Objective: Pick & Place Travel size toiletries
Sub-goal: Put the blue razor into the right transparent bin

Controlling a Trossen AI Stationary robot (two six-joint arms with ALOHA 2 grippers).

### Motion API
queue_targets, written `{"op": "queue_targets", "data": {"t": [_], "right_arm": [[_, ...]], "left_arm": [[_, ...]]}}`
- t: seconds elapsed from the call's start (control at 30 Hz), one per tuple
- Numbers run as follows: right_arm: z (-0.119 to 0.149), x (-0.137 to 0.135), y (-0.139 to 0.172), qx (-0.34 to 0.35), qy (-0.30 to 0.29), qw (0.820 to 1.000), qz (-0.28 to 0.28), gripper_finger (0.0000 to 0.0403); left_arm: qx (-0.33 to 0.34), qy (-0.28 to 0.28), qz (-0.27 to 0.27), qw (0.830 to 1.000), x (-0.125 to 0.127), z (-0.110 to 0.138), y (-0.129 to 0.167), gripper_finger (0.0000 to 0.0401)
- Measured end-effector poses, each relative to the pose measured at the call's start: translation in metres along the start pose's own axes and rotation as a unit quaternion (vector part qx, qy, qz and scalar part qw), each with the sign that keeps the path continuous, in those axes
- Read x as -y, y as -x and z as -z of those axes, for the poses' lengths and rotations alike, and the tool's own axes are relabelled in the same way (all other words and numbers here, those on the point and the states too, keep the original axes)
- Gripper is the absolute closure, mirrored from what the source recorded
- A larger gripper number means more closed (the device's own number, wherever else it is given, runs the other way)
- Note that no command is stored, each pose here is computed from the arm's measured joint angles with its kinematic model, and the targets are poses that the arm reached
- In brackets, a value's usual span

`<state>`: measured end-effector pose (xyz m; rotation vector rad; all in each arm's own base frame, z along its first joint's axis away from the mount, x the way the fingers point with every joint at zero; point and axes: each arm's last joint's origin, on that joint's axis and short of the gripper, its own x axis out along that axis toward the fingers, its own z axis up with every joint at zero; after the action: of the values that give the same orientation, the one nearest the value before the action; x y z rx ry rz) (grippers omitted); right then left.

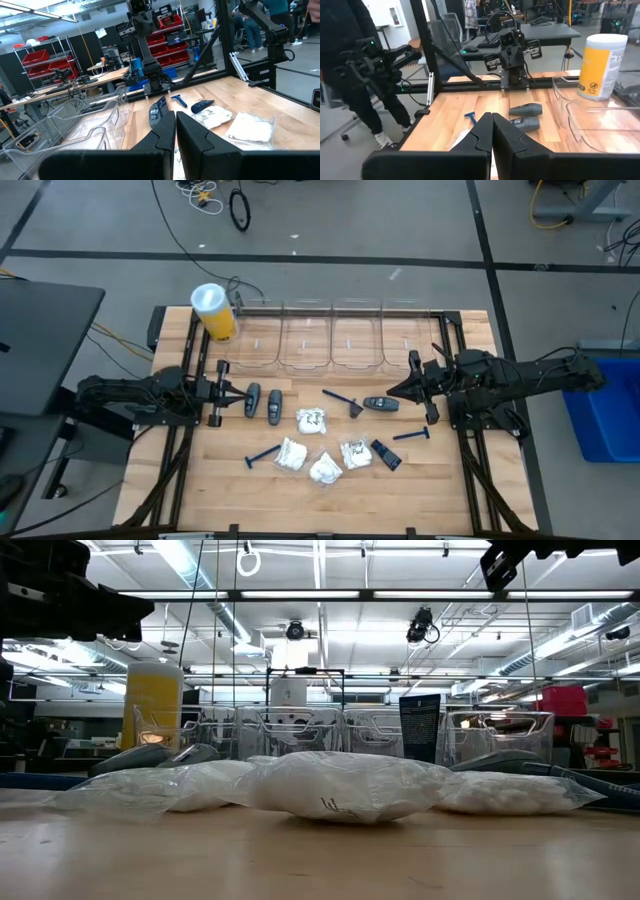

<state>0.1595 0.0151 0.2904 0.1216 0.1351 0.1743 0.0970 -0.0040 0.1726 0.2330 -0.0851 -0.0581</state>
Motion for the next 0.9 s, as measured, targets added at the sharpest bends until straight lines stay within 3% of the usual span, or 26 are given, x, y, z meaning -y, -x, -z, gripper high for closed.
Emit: {"op": "queue_targets", "data": {"t": [0.53,0.9], "right_arm": [[-0.037,-0.003,0.009,0.054,-0.018,0.998,0.01,0.0396],[-0.039,-0.003,0.01,0.055,-0.018,0.998,0.011,0.0396]], "left_arm": [[0.0,0.0,0.0,1.0,0.0,0.0,0.0,0.0377],[0.0,0.0,0.0,1.0,0.0,0.0,0.0,0.0377]]}}
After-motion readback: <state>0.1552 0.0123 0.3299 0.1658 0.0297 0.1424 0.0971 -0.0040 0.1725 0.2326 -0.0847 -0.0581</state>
